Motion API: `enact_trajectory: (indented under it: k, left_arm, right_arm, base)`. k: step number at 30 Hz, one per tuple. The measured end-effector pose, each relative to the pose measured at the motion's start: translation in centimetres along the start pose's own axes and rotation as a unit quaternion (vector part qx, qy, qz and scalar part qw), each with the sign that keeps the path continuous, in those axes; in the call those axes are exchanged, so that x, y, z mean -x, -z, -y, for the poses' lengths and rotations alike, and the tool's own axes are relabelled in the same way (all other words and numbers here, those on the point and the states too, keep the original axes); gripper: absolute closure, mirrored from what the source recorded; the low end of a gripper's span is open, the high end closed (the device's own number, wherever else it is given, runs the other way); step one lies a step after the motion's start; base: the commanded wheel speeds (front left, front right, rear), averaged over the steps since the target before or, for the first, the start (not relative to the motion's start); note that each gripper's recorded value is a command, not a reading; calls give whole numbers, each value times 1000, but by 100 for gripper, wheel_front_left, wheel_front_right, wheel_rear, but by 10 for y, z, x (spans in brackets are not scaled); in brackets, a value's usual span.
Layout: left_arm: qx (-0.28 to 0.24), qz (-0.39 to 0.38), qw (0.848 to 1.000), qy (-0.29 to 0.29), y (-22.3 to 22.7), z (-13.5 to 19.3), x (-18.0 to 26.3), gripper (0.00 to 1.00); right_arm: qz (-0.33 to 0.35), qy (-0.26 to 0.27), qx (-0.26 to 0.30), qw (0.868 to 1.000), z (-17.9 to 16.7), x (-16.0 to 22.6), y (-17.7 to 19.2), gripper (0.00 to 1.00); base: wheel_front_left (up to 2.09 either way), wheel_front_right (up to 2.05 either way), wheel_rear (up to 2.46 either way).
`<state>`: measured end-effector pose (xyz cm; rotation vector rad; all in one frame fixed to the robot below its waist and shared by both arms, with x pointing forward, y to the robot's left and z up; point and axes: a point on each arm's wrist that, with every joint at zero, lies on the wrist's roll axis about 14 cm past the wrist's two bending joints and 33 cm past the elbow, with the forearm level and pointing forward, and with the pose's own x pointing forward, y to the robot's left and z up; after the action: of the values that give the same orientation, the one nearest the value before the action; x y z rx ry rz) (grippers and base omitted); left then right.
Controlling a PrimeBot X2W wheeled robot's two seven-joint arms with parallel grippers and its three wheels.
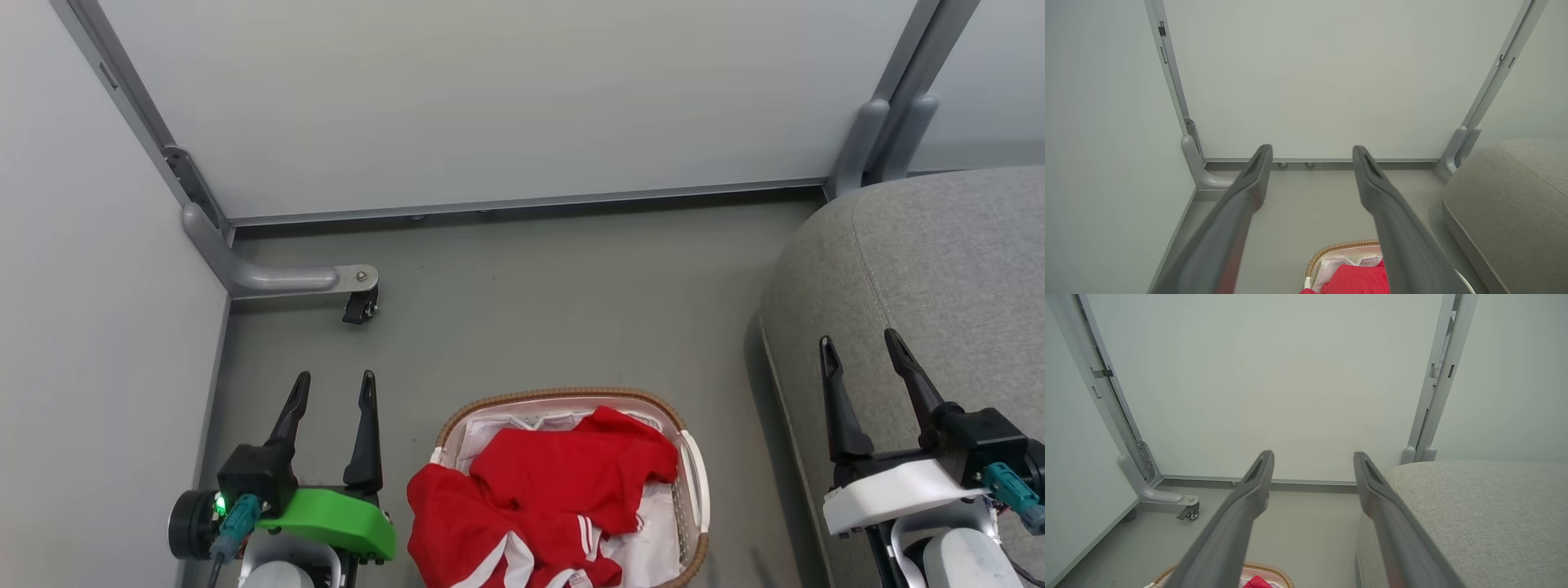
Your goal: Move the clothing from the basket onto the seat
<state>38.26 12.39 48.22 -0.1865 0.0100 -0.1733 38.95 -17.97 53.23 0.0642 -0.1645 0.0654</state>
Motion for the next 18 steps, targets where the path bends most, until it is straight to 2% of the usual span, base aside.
enact_trajectory:
  k: [9, 18]
  left_arm:
    - [-18, -23, 999, 32, 15, 10, -26, 0]
    - [-57, -76, 990, 101, 54, 34, -72, 0]
  right_arm:
    - [-1, 11, 2, 1000, 9, -15, 6, 0]
    - [-3, 26, 7, 1000, 23, -48, 19, 0]
  base:
    - [0, 0, 0]
    - [0, 0, 0]
